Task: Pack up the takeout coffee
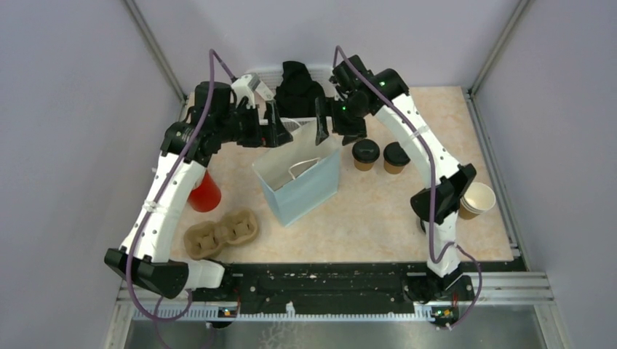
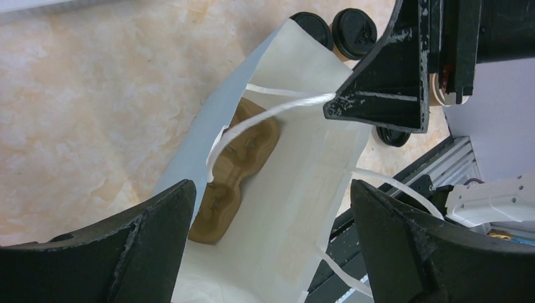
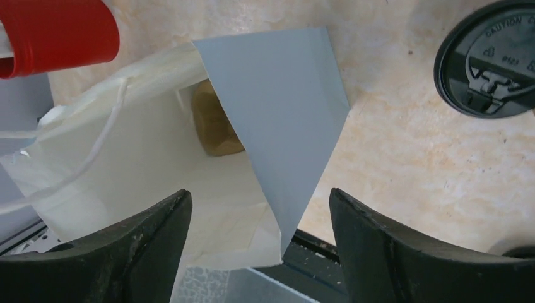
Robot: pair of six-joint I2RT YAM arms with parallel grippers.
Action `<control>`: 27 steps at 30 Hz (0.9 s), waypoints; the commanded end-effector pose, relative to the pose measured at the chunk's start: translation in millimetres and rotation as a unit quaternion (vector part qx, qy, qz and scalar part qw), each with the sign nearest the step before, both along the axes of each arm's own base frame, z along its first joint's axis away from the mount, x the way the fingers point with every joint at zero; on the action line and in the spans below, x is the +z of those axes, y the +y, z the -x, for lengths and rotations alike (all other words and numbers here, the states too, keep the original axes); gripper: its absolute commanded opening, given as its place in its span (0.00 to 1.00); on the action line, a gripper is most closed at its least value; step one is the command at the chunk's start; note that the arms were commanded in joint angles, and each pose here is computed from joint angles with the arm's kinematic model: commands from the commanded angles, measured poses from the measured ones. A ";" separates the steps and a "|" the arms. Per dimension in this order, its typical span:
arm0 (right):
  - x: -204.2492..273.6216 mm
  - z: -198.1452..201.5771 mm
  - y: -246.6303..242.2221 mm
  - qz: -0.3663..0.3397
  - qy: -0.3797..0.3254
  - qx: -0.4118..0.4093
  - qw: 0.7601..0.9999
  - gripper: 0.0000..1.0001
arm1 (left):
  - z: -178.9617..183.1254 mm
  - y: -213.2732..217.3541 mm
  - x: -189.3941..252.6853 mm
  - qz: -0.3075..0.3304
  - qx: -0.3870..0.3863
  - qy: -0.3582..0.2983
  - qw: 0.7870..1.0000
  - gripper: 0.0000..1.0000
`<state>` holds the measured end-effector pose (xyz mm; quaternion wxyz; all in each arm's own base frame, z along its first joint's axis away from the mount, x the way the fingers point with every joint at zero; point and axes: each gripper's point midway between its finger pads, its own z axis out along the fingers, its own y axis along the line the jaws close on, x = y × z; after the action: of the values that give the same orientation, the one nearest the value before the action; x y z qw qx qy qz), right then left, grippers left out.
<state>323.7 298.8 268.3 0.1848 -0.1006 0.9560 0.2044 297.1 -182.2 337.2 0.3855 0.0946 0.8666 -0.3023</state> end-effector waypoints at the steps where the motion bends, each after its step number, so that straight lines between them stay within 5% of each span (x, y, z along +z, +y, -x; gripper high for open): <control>1: 41.2 23.6 -20.4 -0.035 -0.010 -0.051 0.998 0.82 | -10.7 -4.4 31.2 0.033 0.015 -0.044 0.998 0.98; 7: 65.6 48.1 -35.8 -0.077 -0.019 -0.078 0.994 0.86 | -24.5 -21.9 30.6 0.046 -0.029 -0.054 0.997 0.94; 11: 84.0 64.2 -25.0 -0.173 -0.015 -0.101 0.980 0.89 | -33.9 -23.9 29.2 0.038 -0.032 -0.056 0.997 0.87; 18: 126.7 85.6 20.1 -0.442 0.048 -0.142 0.884 0.89 | -39.6 -19.7 33.9 0.034 -0.012 -0.060 0.998 0.58; 25: 140.0 98.5 52.7 -0.504 0.044 -0.150 0.849 0.89 | -33.1 -15.7 29.6 0.029 -0.007 -0.050 0.998 0.34; 27: 141.3 100.6 64.1 -0.509 0.047 -0.159 0.845 0.80 | -29.2 -14.4 30.9 0.034 -0.001 -0.048 0.998 0.29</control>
<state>223.3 339.0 344.8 0.1641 0.1593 0.8046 0.5480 332.3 -199.5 346.3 0.3986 0.0941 0.8534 -0.3224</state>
